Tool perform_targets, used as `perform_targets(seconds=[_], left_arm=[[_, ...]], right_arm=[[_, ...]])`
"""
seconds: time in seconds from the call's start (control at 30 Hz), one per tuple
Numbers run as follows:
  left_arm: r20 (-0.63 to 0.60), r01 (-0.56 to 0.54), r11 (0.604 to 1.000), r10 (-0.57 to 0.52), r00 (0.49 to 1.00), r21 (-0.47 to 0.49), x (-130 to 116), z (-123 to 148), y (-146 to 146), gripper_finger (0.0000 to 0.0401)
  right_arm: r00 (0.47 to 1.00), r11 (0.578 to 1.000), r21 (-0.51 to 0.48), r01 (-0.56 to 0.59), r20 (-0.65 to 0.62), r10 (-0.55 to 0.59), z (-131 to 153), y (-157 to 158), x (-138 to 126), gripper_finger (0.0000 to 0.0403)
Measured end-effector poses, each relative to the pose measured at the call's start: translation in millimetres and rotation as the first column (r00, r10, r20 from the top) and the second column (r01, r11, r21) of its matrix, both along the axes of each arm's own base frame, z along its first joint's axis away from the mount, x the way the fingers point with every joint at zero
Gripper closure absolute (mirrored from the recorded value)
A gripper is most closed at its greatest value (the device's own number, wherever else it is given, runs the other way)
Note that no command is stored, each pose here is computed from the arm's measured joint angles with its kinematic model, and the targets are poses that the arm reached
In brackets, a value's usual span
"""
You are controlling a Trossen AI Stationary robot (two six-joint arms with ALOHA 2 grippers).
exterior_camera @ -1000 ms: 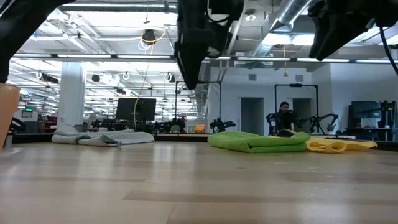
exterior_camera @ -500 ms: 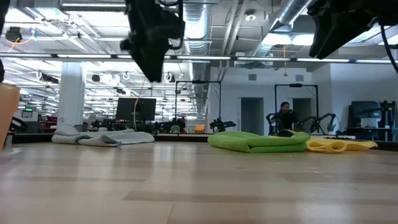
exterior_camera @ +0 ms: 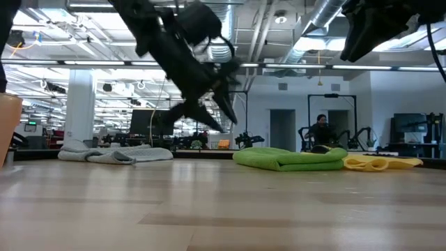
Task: Fold microfiber towels
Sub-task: Put the green microfiber towel into the orange bin
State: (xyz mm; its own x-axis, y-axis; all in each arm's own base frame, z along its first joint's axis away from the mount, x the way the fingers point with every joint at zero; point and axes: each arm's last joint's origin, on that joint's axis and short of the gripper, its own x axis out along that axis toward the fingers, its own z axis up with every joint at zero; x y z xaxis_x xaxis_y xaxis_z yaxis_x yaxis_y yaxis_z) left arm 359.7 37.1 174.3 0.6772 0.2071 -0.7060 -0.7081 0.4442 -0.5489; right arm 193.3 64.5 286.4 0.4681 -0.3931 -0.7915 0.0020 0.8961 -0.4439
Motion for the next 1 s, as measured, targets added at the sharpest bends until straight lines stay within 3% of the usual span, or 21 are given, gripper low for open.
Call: perform_targets(seconds=[0.13,0.33,1.0], left_arm=[[-0.018,-0.002,0.998,0.001,1.000,-0.060,10,-30,7,0.0262],[0.065,0.024,0.990,-0.015,0.998,-0.137,26,-60,13,0.0262],[0.091,-0.119,0.989,0.127,0.988,-0.087,37,-74,21,0.0262]], right_arm=[[1.000,1.000,0.000,0.000,-0.001,0.000,0,0,0,0.0236],[1.000,1.000,-0.001,0.000,-0.004,0.000,0,0,0,0.0235],[1.000,1.000,0.000,0.002,0.002,-0.002,0,0,0,0.0235]])
